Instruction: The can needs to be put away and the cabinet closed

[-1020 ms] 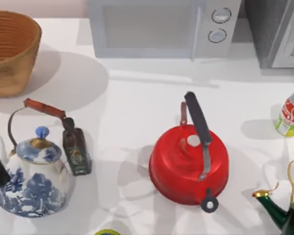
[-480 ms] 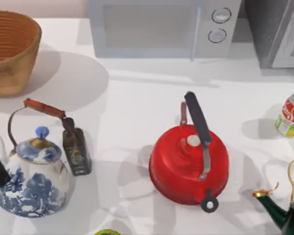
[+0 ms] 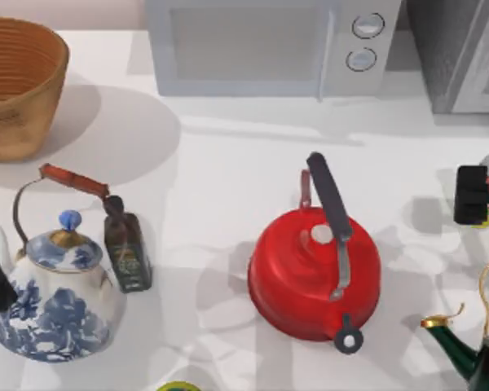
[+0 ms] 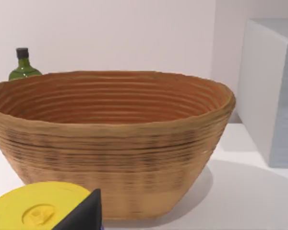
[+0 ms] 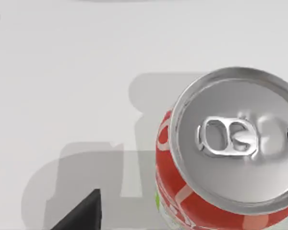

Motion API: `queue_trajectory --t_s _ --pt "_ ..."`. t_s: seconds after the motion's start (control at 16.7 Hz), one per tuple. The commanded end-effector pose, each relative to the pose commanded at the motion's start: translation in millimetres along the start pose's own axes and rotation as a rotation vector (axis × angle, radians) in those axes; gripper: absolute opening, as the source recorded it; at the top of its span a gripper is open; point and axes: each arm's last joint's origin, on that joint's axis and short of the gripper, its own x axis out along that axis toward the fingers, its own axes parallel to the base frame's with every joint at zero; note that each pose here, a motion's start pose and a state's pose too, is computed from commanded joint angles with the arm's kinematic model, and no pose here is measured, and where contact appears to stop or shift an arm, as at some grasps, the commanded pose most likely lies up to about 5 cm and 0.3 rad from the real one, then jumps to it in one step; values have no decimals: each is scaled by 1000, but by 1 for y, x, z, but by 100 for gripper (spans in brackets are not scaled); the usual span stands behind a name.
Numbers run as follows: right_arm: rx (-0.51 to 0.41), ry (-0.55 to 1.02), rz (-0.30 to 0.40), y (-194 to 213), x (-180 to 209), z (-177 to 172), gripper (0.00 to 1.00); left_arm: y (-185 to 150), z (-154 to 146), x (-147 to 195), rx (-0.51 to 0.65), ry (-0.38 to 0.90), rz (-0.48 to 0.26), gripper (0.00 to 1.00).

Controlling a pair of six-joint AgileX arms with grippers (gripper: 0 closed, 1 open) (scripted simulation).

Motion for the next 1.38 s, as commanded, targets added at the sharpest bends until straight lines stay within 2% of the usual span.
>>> queue_trajectory --t_s 0.48,0.96,1.26,1.38 --pt "-16 30 -12 1 9 -3 100 0 0 0 0 0 0 100" --pt "-19 31 -11 2 61 -4 100 0 0 0 0 0 0 100" --pt "-20 31 -11 2 66 -7 100 0 0 0 0 0 0 100" --pt "-20 31 -11 2 66 -7 85 0 0 0 0 0 0 100"
